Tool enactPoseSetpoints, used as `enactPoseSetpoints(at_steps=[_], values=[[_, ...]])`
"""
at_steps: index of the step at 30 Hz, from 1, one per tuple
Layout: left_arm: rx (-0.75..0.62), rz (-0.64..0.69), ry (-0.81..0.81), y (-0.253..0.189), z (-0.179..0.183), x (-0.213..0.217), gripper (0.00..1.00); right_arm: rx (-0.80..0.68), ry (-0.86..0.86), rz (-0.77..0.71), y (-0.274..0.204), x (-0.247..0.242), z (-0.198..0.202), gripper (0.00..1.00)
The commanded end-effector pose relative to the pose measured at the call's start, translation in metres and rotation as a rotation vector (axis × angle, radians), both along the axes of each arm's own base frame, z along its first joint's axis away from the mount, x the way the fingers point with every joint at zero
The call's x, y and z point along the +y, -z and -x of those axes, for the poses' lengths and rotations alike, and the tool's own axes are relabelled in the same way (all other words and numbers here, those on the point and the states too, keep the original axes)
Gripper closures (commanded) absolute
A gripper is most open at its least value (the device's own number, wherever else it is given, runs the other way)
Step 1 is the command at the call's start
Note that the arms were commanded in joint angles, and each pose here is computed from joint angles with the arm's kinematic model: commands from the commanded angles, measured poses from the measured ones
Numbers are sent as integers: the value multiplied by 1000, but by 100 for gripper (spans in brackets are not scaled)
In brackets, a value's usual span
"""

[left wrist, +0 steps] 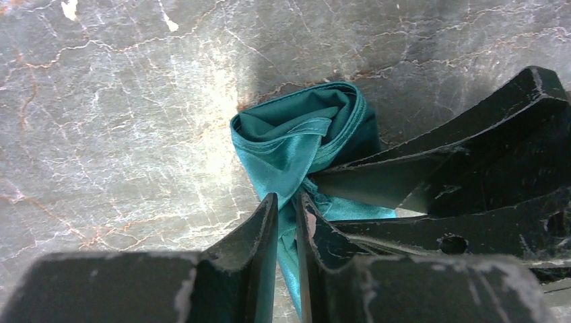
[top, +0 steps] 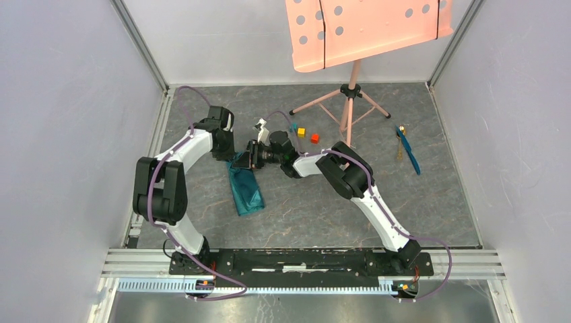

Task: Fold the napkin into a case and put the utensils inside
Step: Insert the folded napkin into the top corner of the smaller rectangle at the center of the board.

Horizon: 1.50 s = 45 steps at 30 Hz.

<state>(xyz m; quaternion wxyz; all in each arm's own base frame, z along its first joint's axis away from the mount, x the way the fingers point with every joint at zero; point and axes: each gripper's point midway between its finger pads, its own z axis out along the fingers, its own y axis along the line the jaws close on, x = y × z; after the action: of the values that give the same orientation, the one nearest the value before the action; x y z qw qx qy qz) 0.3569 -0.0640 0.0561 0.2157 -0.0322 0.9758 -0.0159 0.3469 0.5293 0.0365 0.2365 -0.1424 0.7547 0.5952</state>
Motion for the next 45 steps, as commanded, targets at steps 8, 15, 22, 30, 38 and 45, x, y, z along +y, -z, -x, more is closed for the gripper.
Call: enactPoseSetpoints(at_steps=[8, 15, 22, 30, 38, 45], values=[[12, 24, 1, 3, 1, -4, 77, -49, 54, 101, 2, -10, -10, 79], [17, 52, -46, 4, 0, -2, 77, -45, 63, 147, 15, -5, -15, 100], [4, 363, -259, -3, -10, 10, 67, -44, 80, 177, 19, -5, -19, 100], [62, 555, -353, 29, -7, 3, 69, -39, 72, 173, 19, -3, -19, 100], [113, 560, -400, 50, 12, 2, 79, -34, 95, 184, 23, 3, -26, 100], [-8, 458, -369, 17, 10, 20, 72, -20, 122, 199, 26, 0, -27, 100]])
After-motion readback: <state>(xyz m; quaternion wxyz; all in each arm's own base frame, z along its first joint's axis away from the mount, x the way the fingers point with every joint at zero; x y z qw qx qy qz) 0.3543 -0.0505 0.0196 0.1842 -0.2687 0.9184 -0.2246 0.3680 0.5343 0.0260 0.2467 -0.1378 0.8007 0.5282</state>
